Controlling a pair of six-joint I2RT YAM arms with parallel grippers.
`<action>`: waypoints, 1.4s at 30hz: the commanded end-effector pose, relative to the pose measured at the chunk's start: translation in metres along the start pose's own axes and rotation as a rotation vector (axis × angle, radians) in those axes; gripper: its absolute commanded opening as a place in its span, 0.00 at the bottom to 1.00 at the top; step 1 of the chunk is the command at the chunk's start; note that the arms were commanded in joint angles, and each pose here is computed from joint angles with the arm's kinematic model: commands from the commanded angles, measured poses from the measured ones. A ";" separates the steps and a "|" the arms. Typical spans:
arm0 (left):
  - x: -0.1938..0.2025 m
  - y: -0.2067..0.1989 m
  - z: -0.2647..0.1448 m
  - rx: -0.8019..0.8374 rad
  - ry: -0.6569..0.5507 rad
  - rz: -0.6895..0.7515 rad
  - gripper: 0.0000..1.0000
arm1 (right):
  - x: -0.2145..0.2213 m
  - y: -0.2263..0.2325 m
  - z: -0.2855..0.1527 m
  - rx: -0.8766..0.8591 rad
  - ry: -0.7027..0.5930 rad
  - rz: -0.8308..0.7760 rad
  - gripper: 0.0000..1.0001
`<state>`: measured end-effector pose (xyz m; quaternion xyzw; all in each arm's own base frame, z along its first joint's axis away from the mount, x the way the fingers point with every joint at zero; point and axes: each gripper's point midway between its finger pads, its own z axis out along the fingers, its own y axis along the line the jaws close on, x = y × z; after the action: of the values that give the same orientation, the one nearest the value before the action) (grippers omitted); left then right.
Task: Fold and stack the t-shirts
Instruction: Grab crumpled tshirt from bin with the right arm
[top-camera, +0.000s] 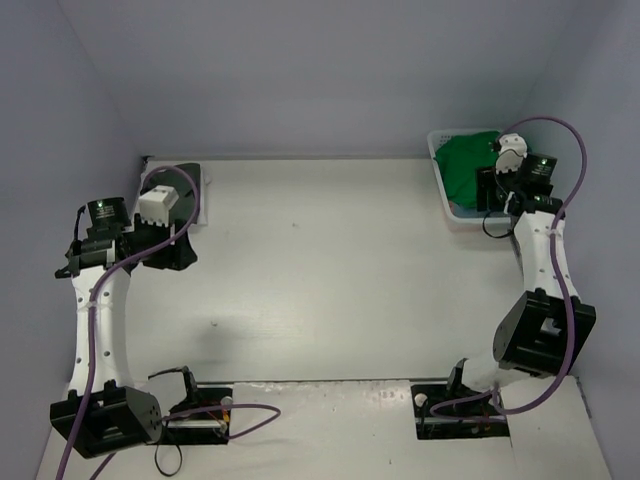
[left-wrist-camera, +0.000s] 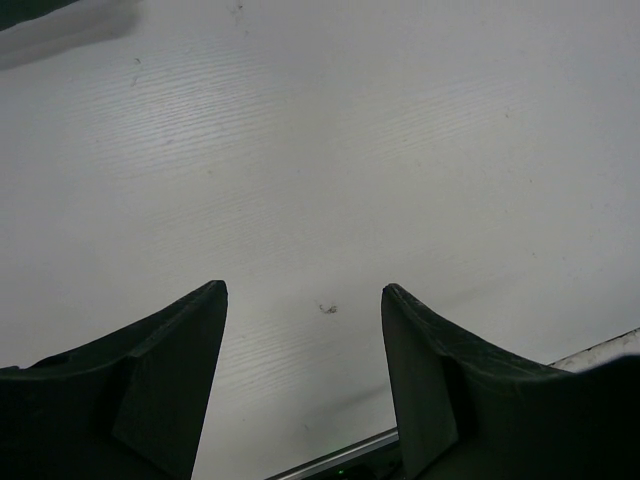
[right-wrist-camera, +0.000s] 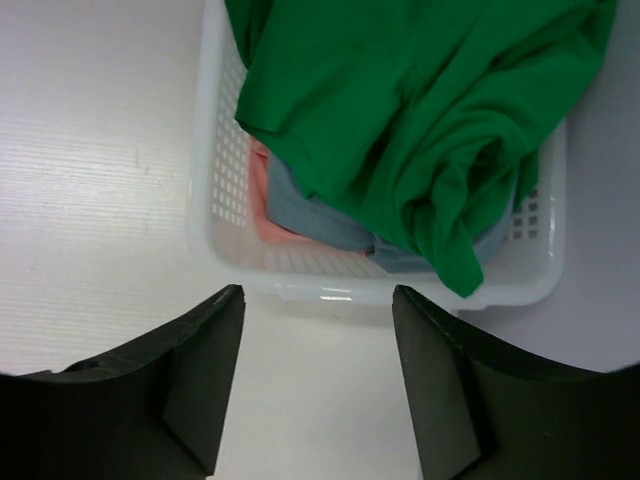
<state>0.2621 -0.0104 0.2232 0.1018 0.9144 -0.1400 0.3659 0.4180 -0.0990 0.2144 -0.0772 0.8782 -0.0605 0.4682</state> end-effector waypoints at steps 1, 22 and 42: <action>-0.020 0.003 -0.005 -0.010 -0.074 0.026 0.58 | -0.030 0.009 0.010 -0.091 -0.089 -0.003 0.56; -0.023 0.006 -0.008 -0.025 -0.087 0.000 0.58 | -0.027 0.008 0.060 -0.145 -0.021 0.066 0.47; -0.022 0.009 -0.006 -0.036 -0.070 -0.015 0.58 | -0.012 -0.011 0.072 -0.042 0.013 0.053 0.49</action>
<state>0.2665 -0.0053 0.2208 0.0831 0.9172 -0.1400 0.3638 0.4730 -0.1032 0.1639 -0.0594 0.9023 -0.0082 0.4268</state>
